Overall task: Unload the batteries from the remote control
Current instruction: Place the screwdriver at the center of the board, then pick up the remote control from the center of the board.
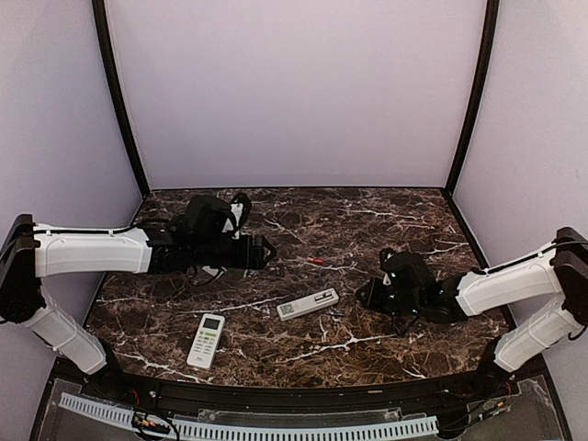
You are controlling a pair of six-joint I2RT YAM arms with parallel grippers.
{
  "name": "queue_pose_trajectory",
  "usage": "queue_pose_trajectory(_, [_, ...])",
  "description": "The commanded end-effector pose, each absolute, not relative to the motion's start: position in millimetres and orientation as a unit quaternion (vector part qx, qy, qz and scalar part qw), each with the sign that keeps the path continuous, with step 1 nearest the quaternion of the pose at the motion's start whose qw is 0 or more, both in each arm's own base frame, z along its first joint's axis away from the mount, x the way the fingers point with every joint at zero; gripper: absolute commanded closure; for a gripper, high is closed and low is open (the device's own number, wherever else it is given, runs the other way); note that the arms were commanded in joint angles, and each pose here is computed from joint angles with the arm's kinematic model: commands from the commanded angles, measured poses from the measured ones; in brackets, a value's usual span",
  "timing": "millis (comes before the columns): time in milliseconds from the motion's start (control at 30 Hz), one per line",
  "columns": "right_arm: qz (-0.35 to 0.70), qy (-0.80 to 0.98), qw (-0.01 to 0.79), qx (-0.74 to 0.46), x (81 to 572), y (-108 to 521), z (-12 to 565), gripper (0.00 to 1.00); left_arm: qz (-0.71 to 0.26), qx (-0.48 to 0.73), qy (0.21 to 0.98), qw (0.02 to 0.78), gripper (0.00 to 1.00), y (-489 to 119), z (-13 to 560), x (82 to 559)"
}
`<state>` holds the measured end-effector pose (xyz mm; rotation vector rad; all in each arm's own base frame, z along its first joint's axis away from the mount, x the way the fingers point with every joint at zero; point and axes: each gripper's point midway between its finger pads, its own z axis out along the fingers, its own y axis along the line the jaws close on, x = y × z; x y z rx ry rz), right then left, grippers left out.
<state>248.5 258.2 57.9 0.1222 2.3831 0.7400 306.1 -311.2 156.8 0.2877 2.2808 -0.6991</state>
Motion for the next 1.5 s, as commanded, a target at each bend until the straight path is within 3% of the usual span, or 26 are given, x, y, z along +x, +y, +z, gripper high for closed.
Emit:
queue_pose_trajectory(0, [0.281, 0.906, 0.314, 0.05, 248, 259, 57, 0.81, -0.263, 0.1, 0.883, 0.376, 0.25, -296, 161, 305])
queue_pose_trajectory(667, [0.276, 0.904, 0.321, 0.056, 245, 250, 71, 0.37, -0.223, 0.098, 0.896, 0.372, 0.25, -270, 157, 294])
queue_pose_trajectory(833, [0.269, 0.898, 0.346, 0.044, 250, 247, 91, 0.22, -0.16, 0.063, 0.931, 0.323, 0.25, -222, 131, 262])
queue_pose_trajectory(1033, [0.261, 0.89, 0.373, 0.025, 255, 246, 109, 0.14, -0.127, -0.007, 0.966, 0.225, 0.27, -180, 95, 210])
queue_pose_trajectory(1233, [0.256, 0.887, 0.384, 0.013, 258, 247, 115, 0.12, -0.076, 0.005, 0.986, 0.145, 0.25, -178, 59, 172])
queue_pose_trajectory(1333, [0.257, 0.887, 0.384, 0.017, 257, 244, 114, 0.11, -0.074, 0.009, 0.987, 0.14, 0.22, -181, 56, 172])
queue_pose_trajectory(1367, [0.256, 0.887, 0.383, 0.02, 256, 242, 113, 0.04, -0.074, 0.009, 0.987, 0.14, 0.21, -181, 56, 172])
queue_pose_trajectory(1467, [0.258, 0.887, 0.381, 0.031, 252, 237, 109, 0.01, -0.072, 0.011, 0.988, 0.136, 0.19, -184, 51, 173])
